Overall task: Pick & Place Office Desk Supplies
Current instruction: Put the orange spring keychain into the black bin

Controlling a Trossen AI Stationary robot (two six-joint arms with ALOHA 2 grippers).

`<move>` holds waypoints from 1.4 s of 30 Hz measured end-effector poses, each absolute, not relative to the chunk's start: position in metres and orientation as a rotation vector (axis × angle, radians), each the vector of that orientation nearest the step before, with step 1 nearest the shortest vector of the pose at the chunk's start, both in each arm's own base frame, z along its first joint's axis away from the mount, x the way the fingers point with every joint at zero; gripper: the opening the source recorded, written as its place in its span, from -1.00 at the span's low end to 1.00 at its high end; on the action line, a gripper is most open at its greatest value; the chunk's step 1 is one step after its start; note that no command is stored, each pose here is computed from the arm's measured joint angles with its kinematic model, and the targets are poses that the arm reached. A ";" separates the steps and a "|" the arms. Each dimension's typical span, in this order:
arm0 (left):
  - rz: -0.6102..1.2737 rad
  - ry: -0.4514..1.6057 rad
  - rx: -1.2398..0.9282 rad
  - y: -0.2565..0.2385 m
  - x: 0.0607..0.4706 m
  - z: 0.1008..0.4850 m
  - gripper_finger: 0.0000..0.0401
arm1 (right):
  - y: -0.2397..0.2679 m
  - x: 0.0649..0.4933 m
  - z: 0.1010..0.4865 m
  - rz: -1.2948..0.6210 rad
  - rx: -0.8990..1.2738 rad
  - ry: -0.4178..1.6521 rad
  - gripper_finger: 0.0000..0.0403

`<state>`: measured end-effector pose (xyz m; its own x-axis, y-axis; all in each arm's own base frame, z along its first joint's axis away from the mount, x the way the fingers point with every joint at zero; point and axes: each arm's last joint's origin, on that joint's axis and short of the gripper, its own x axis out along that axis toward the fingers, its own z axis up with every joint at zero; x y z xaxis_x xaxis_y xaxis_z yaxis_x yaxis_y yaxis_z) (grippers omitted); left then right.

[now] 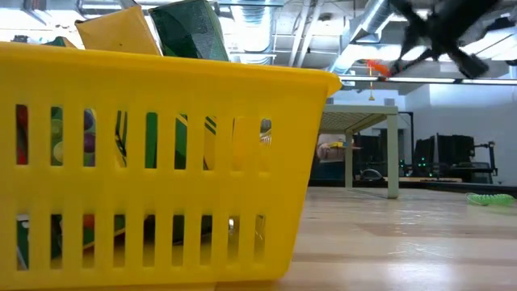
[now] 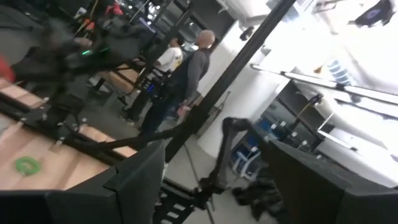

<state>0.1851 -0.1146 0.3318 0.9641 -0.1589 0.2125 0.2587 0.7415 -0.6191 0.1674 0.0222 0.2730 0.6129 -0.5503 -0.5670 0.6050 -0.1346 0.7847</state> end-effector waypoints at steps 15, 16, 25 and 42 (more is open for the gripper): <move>-0.005 -0.129 -0.560 -0.106 0.254 0.327 0.39 | 0.086 0.267 0.348 -0.808 1.100 0.104 -0.98; -0.002 -0.122 -0.581 -0.104 0.259 0.326 0.39 | 0.090 0.274 0.350 -0.801 1.094 0.111 -0.98; 0.074 -0.127 -0.628 -0.086 0.278 0.322 0.39 | 0.107 0.317 0.373 -0.746 1.028 0.142 -0.98; 0.119 -0.206 -0.726 -0.067 0.282 0.327 -0.16 | 0.113 0.330 0.385 -0.718 0.989 0.143 -0.98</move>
<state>0.2819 -0.0674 0.3271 0.9732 0.1786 0.1452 -0.0364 0.7422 -0.6692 0.3300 0.1126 0.3849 0.7639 -0.4880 -0.4223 0.6126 0.3424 0.7124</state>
